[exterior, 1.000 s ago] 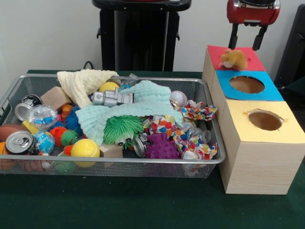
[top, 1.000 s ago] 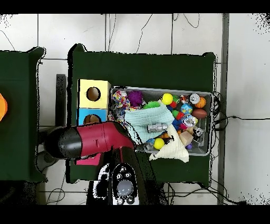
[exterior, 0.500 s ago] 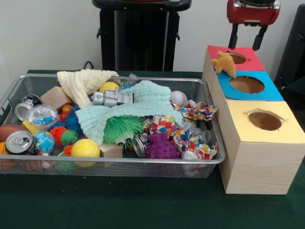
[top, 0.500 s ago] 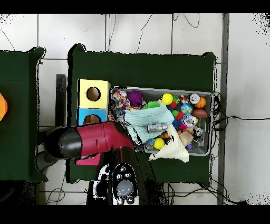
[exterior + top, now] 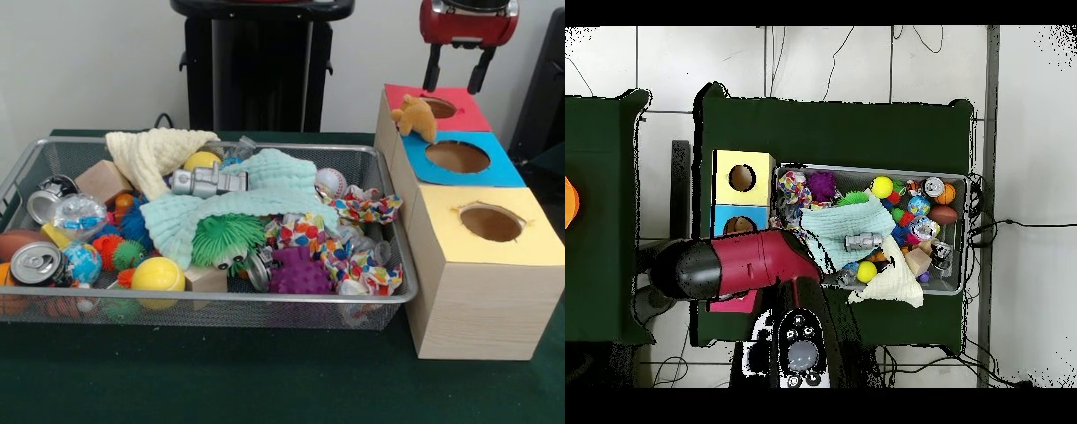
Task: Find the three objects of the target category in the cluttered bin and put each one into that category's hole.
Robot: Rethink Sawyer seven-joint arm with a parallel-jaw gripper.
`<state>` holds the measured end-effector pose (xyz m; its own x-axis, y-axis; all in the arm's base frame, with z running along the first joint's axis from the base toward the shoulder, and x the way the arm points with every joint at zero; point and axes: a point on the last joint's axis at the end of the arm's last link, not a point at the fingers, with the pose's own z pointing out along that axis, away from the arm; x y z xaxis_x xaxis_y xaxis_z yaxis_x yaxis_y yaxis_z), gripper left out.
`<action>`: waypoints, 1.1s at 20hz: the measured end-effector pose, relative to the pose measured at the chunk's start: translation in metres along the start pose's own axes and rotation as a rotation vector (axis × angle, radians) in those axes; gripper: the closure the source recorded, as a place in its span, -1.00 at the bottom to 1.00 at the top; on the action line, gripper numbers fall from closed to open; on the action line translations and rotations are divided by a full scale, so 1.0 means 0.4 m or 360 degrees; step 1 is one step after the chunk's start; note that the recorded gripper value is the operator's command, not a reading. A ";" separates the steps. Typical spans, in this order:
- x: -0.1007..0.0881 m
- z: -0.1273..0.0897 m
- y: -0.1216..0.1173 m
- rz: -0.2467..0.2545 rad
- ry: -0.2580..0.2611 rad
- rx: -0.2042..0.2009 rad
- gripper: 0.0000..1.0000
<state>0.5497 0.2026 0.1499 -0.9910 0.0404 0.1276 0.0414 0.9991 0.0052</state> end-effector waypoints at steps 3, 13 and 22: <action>-0.010 -0.002 -0.005 0.0008 -0.0008 -0.0003 -1.00; -0.085 -0.034 -0.036 0.0054 -0.0089 -0.0018 1.00; -0.142 -0.075 -0.032 0.0066 -0.0170 -0.0034 1.00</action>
<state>0.6094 0.1874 0.1723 -0.9963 0.0837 0.0217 0.0842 0.9962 0.0235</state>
